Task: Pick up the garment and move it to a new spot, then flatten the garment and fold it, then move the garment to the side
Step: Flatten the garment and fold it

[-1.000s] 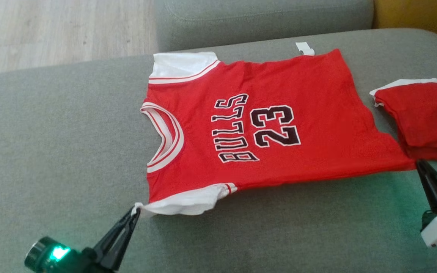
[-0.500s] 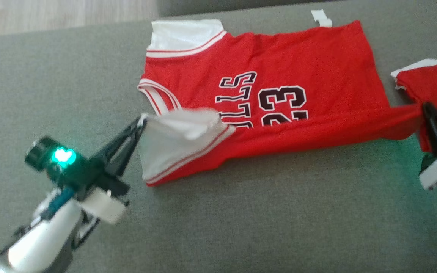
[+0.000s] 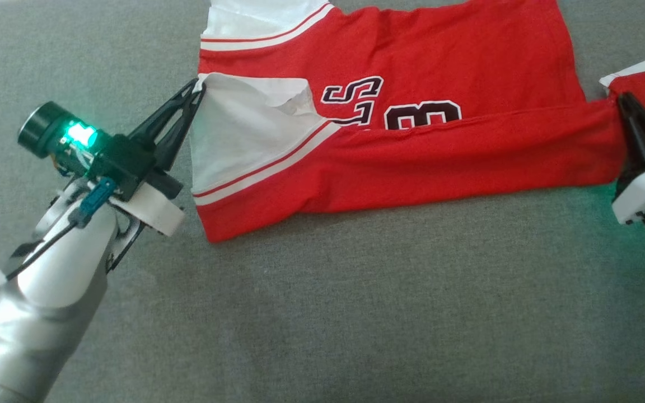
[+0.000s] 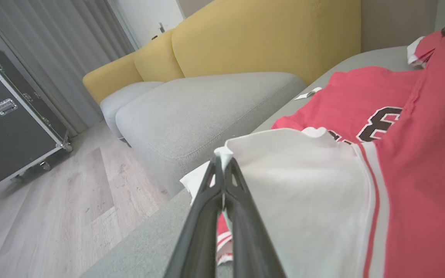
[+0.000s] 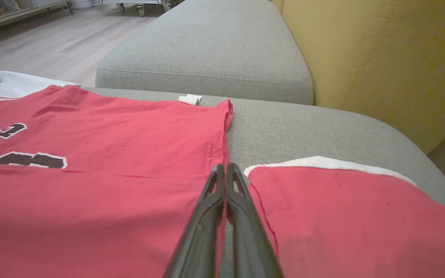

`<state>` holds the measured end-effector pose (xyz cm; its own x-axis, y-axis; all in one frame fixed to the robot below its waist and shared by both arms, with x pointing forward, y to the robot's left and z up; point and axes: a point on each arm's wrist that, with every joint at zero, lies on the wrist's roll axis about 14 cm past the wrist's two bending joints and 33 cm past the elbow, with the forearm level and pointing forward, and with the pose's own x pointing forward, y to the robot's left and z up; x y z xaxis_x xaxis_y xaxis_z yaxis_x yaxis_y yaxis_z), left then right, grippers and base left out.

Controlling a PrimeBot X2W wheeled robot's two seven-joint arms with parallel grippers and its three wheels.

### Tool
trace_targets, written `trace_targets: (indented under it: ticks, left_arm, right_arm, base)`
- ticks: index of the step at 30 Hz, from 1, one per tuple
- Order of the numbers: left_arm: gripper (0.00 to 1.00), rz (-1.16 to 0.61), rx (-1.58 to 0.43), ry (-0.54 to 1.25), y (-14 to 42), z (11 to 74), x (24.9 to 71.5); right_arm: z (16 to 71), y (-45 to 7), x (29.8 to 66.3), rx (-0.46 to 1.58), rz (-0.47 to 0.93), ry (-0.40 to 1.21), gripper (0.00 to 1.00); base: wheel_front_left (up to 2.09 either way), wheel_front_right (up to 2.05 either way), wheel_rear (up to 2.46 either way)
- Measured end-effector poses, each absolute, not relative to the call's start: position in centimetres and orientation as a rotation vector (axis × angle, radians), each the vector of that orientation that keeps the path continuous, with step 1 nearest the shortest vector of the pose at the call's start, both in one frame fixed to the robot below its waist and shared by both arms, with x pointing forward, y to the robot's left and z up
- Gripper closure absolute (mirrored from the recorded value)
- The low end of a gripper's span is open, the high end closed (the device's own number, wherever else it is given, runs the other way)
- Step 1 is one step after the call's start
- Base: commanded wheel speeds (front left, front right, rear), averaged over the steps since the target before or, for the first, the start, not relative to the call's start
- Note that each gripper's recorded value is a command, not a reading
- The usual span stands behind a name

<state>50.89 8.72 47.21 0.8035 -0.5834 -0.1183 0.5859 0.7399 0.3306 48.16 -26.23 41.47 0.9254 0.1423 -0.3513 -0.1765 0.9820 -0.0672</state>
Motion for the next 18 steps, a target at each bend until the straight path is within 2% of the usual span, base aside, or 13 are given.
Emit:
trace_targets:
  ticks: [1,2,3,4,8,12,18]
  left_arm:
    - [1.00,-0.638,0.365,0.021,8.8,46.8,51.0]
    - [1.00,-0.637,0.365,0.038,9.0,46.3,51.0]
    - [0.72,-0.632,0.366,0.058,9.2,45.7,50.9]
    - [0.00,-0.623,0.364,0.079,9.4,45.1,50.8]
    - [0.00,-0.560,0.325,0.125,10.3,44.3,50.7]
    - [0.00,-0.429,0.187,0.104,11.1,45.4,49.9]
    - [0.00,-0.330,-0.050,0.300,9.6,39.6,41.4]
  right_arm:
    - [41.3,-26.1,48.3,-0.094,0.164,0.355,1.00]
    - [41.2,-25.9,48.5,-0.091,0.168,0.358,0.85]
    - [41.1,-25.7,48.6,-0.086,0.170,0.360,0.44]
    - [41.0,-25.5,48.7,-0.076,0.168,0.360,0.00]
    - [41.6,-25.1,48.8,-0.047,0.157,0.332,0.00]
    - [43.0,-24.7,48.3,-0.024,0.154,0.291,0.00]
    - [44.0,-25.0,45.6,0.057,0.103,0.241,0.00]
  base:
    - [0.00,0.00,0.00]
    - [0.00,0.00,0.00]
    - [0.00,0.00,0.00]
    - [0.00,0.00,0.00]
    - [0.00,0.00,0.00]
    - [0.00,0.00,0.00]
    - [0.00,0.00,0.00]
